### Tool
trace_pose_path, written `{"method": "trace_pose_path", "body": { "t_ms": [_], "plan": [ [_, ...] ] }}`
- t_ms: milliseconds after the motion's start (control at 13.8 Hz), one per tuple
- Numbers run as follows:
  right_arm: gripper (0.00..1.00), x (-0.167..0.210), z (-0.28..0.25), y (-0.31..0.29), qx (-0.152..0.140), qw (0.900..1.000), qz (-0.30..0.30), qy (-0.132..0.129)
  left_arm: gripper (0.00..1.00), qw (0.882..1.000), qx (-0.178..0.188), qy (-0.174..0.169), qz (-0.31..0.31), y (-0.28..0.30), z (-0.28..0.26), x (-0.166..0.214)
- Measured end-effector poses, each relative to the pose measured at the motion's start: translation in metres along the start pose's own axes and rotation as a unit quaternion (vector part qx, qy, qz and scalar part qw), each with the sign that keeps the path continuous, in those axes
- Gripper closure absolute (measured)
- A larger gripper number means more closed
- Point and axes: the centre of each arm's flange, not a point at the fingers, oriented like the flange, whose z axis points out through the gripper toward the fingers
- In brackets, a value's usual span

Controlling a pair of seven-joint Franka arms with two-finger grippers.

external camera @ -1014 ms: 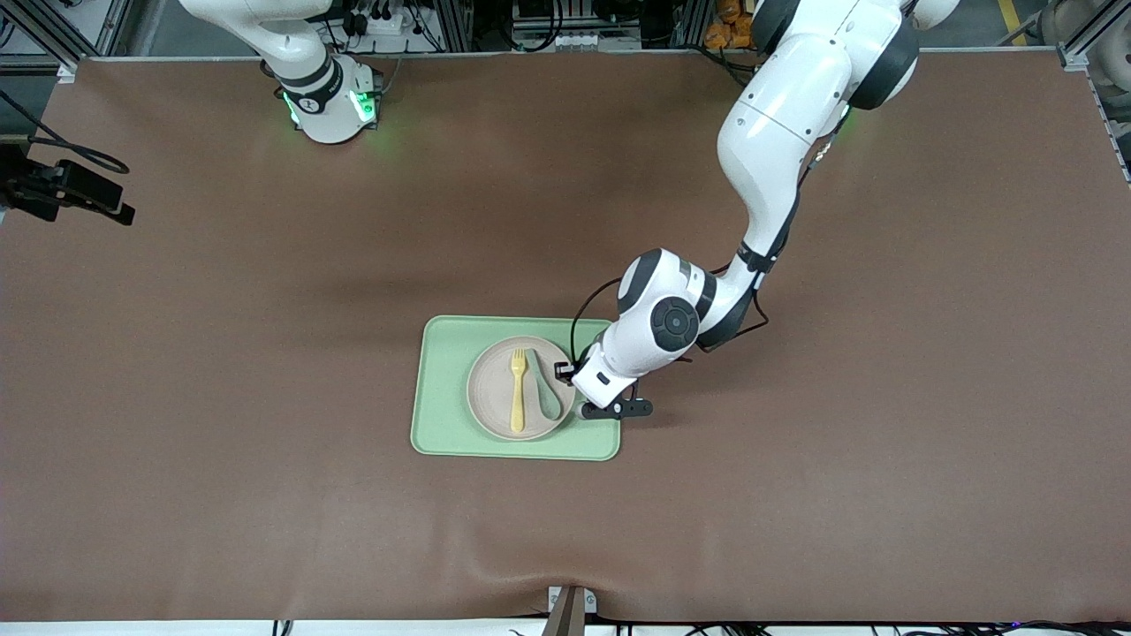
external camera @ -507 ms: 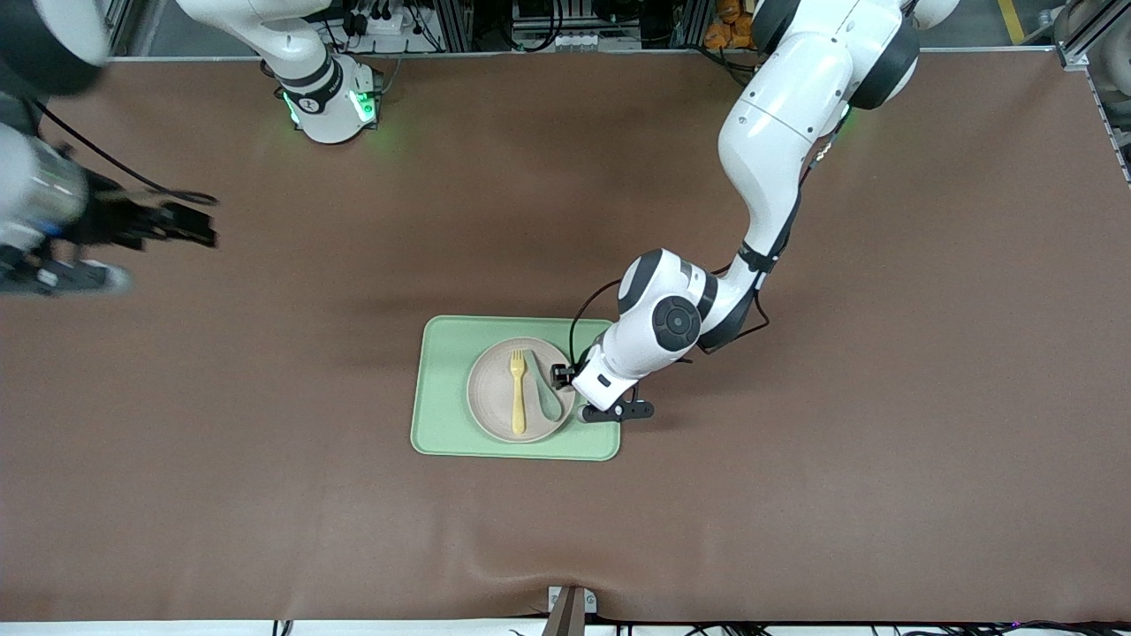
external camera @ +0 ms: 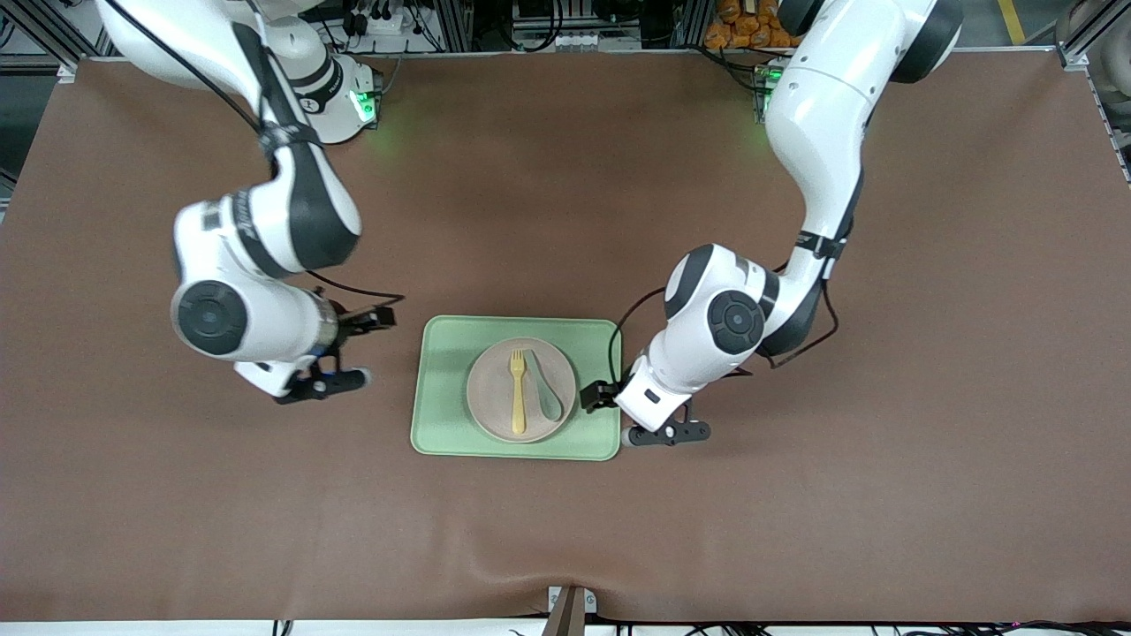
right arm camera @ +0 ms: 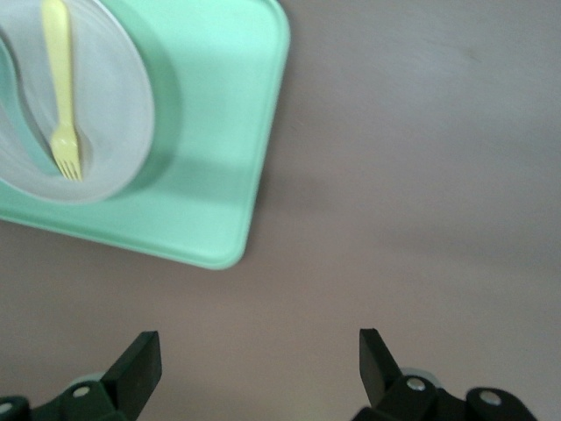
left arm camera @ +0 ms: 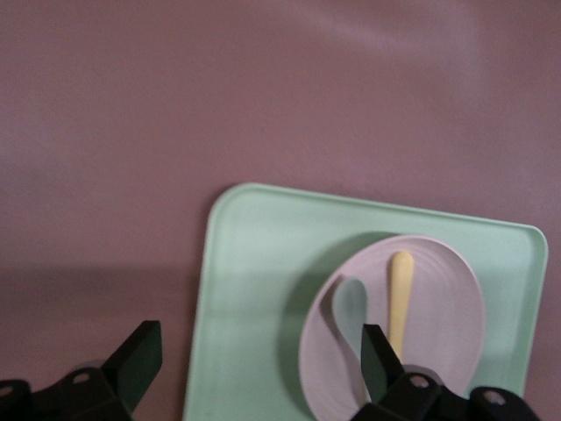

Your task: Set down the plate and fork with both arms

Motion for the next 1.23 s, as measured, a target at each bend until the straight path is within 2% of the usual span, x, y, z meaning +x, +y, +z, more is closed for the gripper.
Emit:
{"method": "trace_pose_path", "body": {
  "t_ms": [72,290,435,797,1087,1232],
  "plan": [
    [0.00,0.014,0.019,-0.012,0.005,1.000,-0.005,0.021,0.00,1.000,0.016,0.001,0.008,-0.005,-0.011,0.004],
    [0.00,0.051,0.066,-0.048,0.009,0.994,-0.021,0.110,0.00,0.998,0.057,0.003,0.022,-0.033,-0.037,0.021],
    [0.00,0.063,0.087,-0.065,0.009,0.989,-0.019,0.146,0.00,0.997,0.067,0.000,0.030,-0.055,-0.050,0.034],
    [0.00,0.061,0.116,-0.116,0.007,0.987,-0.036,0.158,0.00,0.987,0.124,0.004,0.098,-0.125,-0.086,0.069],
    [0.00,0.056,0.124,-0.134,0.005,0.987,-0.045,0.154,0.00,0.982,0.135,-0.015,0.132,-0.207,-0.124,0.098],
    [0.00,0.058,0.131,-0.133,0.004,0.987,-0.043,0.155,0.00,0.982,0.137,-0.031,0.129,-0.217,-0.140,0.097]
  ]
}}
